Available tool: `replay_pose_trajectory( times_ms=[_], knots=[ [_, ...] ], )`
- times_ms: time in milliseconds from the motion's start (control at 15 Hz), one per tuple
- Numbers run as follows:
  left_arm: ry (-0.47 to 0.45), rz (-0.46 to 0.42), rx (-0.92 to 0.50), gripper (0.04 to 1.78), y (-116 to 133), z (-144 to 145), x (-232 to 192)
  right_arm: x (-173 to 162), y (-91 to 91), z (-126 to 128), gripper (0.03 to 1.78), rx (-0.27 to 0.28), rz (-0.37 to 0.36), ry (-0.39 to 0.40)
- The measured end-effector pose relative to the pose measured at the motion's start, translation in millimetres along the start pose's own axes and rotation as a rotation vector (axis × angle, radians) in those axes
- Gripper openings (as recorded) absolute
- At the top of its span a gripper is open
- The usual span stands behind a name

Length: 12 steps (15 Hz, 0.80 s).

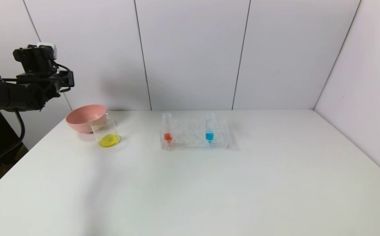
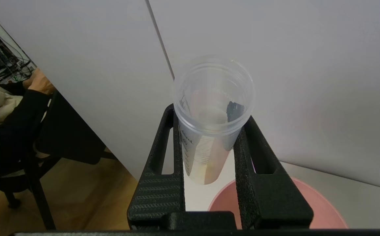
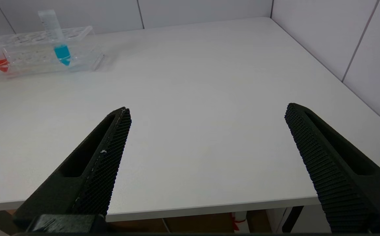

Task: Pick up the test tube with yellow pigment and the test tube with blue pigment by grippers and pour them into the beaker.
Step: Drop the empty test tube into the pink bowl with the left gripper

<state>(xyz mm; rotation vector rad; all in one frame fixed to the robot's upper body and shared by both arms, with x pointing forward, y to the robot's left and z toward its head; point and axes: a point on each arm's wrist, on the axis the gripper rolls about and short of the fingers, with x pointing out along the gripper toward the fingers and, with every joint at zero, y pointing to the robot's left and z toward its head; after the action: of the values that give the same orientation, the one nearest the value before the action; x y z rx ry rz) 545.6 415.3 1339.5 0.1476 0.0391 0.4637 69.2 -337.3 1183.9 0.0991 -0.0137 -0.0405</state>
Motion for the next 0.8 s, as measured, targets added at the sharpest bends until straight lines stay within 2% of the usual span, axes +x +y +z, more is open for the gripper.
replay_pose_trajectory(
  times_ms=[333,600,800],
  knots=[
    [0.018,-0.007,-0.010,0.45,-4.2,-10.5,6.6,0.0,0.0,0.0,1.71,0.000,0.000,0.000],
    [0.029,-0.088,-0.059,0.45,-16.4,-16.7,7.4,0.0,0.0,0.0,1.71,0.000,0.000,0.000],
    [0.044,-0.097,-0.085,0.45,-20.1,-22.3,8.7,0.0,0.0,0.0,1.71,0.000,0.000,0.000]
  ],
)
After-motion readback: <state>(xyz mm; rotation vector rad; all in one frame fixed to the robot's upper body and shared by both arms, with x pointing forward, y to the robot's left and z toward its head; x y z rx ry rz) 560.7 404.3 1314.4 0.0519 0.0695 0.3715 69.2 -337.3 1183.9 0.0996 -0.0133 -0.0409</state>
